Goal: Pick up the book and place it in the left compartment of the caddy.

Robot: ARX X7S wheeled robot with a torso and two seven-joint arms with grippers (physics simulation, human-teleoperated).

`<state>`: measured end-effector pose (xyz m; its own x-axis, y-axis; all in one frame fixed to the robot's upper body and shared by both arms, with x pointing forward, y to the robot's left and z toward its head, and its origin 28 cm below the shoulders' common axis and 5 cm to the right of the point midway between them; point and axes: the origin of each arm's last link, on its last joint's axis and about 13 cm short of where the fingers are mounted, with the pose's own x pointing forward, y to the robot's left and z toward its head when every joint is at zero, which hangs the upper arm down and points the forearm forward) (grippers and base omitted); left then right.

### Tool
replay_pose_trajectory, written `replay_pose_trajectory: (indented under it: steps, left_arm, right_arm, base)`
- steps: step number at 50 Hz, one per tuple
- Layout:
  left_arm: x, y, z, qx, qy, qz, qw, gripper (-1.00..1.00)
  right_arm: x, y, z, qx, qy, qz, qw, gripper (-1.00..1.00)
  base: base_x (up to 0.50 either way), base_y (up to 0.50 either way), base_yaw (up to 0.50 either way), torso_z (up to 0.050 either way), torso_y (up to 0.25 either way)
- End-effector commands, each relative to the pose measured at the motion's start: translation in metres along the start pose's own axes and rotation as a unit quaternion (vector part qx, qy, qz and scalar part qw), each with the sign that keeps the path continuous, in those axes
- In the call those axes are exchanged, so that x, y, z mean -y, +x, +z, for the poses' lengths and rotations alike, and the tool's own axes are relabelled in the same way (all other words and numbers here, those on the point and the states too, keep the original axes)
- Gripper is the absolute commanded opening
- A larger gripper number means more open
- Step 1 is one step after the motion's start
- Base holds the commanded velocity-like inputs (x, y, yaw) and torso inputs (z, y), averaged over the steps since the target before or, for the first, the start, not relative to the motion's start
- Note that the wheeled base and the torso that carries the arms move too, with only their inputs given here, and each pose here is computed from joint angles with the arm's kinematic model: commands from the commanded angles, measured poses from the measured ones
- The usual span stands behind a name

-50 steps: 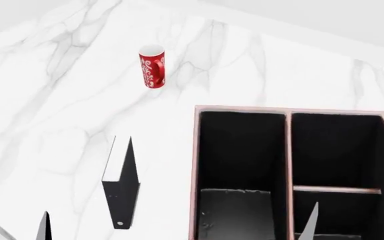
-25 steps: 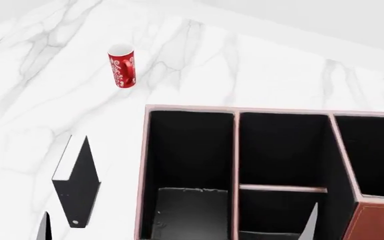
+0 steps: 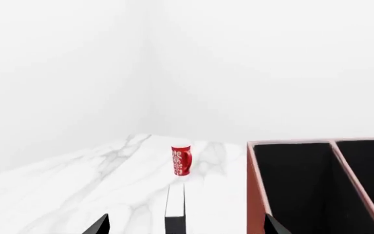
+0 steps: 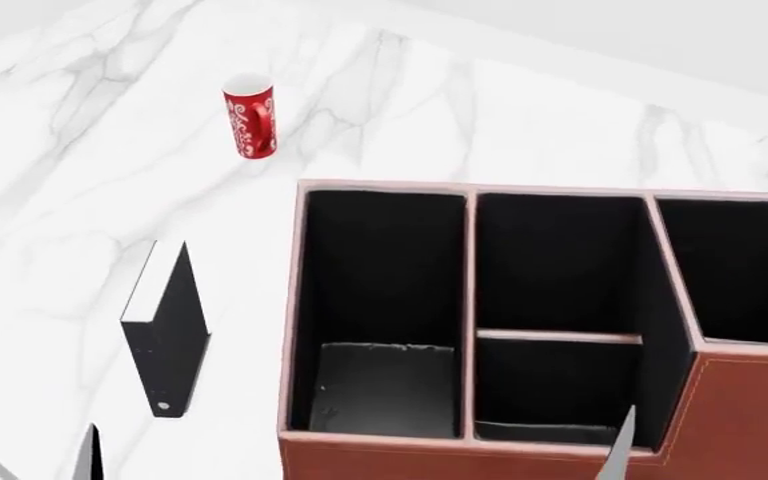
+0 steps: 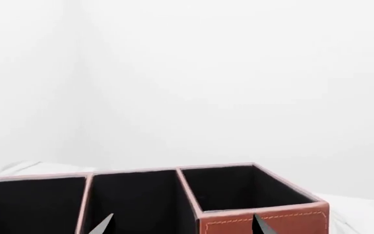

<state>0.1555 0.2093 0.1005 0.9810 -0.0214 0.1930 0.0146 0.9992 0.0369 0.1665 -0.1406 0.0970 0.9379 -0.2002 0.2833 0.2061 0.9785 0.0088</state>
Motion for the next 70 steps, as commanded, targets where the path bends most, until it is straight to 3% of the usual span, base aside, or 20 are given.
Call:
replay_pose_trajectory:
  steps: [1, 12, 21, 32, 38, 44, 50, 70]
  left_arm:
    - [-0.002, 0.005, -0.001, 0.021, 0.000, 0.016, 1.000, 1.00]
    - [0.007, 0.016, -0.002, 0.010, 0.000, -0.028, 1.000, 1.00]
    - [0.012, 0.056, -0.004, -0.005, 0.022, -0.039, 0.999, 1.00]
    - [0.014, 0.085, 0.002, -0.038, 0.007, -0.055, 0.998, 1.00]
    - [0.013, 0.107, 0.004, -0.082, 0.008, -0.048, 0.995, 1.00]
    - [0.012, 0.124, -0.001, -0.100, -0.014, -0.049, 0.994, 1.00]
    - [0.011, 0.142, -0.008, -0.121, -0.009, -0.038, 0.992, 1.00]
    - [0.003, 0.173, -0.032, -0.160, -0.003, -0.006, 0.987, 1.00]
  right_arm:
    - [0.002, 0.001, 0.002, 0.006, 0.005, 0.001, 1.000, 1.00]
    - [0.001, 0.001, 0.002, 0.007, 0.008, 0.003, 1.000, 1.00]
    - [0.002, 0.001, 0.002, 0.007, 0.010, 0.002, 1.000, 1.00]
    - [0.001, 0.001, 0.002, 0.006, 0.010, 0.003, 1.000, 1.00]
    - [0.001, 0.001, 0.002, 0.005, 0.010, 0.004, 1.000, 1.00]
    - [0.000, 0.001, 0.001, 0.003, 0.010, 0.004, 1.000, 1.00]
    - [-0.001, 0.002, 0.000, 0.002, 0.006, 0.008, 1.000, 1.00]
    - [-0.002, 0.002, 0.000, -0.001, 0.005, 0.008, 1.000, 1.00]
  base:
    - [0.00, 0.00, 0.00, 0.000, 0.000]
    - [0.00, 0.00, 0.00, 0.000, 0.000]
    - [0.00, 0.00, 0.00, 0.000, 0.000]
    - [0.00, 0.00, 0.00, 0.000, 0.000]
    - [0.00, 0.00, 0.00, 0.000, 0.000]
    - [0.00, 0.00, 0.00, 0.000, 0.000]
    - [0.00, 0.00, 0.00, 0.000, 0.000]
    - [0.00, 0.00, 0.00, 0.000, 0.000]
